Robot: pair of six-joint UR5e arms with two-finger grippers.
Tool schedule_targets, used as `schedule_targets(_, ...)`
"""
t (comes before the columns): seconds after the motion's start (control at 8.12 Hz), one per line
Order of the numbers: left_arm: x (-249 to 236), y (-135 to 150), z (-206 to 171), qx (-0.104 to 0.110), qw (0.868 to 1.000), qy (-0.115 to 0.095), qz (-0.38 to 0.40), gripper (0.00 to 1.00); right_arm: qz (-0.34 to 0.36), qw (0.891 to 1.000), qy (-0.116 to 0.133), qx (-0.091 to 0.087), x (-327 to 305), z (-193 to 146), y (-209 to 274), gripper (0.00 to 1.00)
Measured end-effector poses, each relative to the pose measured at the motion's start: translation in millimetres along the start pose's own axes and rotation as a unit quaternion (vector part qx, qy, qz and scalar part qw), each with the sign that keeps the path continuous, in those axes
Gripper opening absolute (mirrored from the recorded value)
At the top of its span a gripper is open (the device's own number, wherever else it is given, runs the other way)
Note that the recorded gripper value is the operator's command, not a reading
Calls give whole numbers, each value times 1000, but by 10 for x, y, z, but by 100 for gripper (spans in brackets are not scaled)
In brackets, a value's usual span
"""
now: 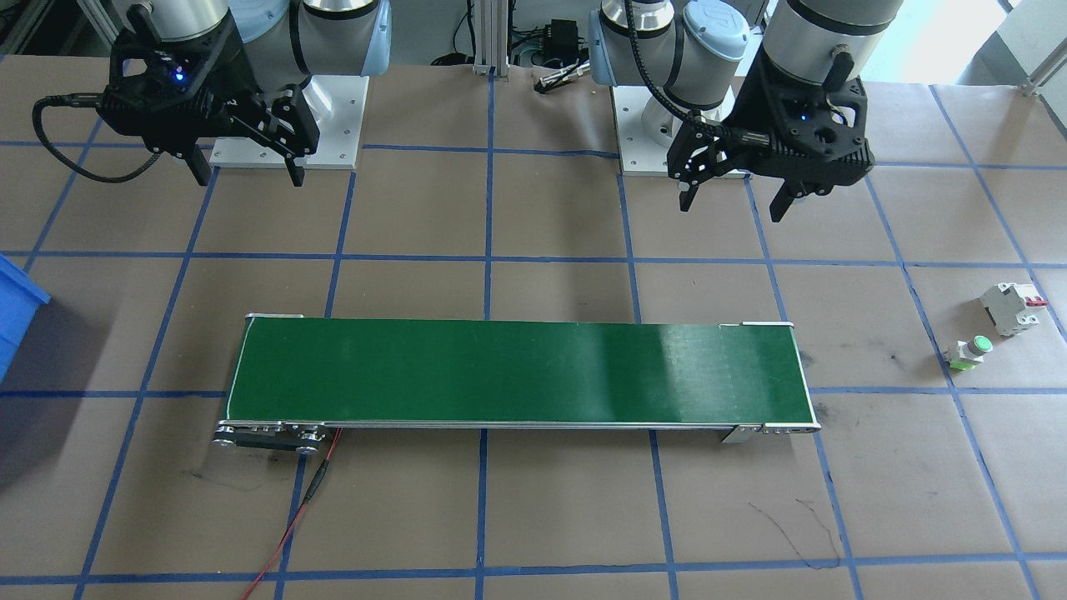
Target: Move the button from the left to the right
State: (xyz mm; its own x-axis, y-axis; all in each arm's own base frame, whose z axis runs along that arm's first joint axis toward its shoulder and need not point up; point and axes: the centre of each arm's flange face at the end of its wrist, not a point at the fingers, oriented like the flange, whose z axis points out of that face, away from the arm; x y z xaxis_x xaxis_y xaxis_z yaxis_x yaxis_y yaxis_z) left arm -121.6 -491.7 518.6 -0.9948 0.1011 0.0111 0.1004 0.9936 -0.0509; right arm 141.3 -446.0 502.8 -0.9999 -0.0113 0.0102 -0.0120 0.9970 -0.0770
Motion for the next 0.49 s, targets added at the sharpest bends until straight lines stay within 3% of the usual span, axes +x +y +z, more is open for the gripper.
schedule_targets(0.49,-1704,-41,233,-22,999,-2,32,100,0,1000,0,0,0,1,-1,100)
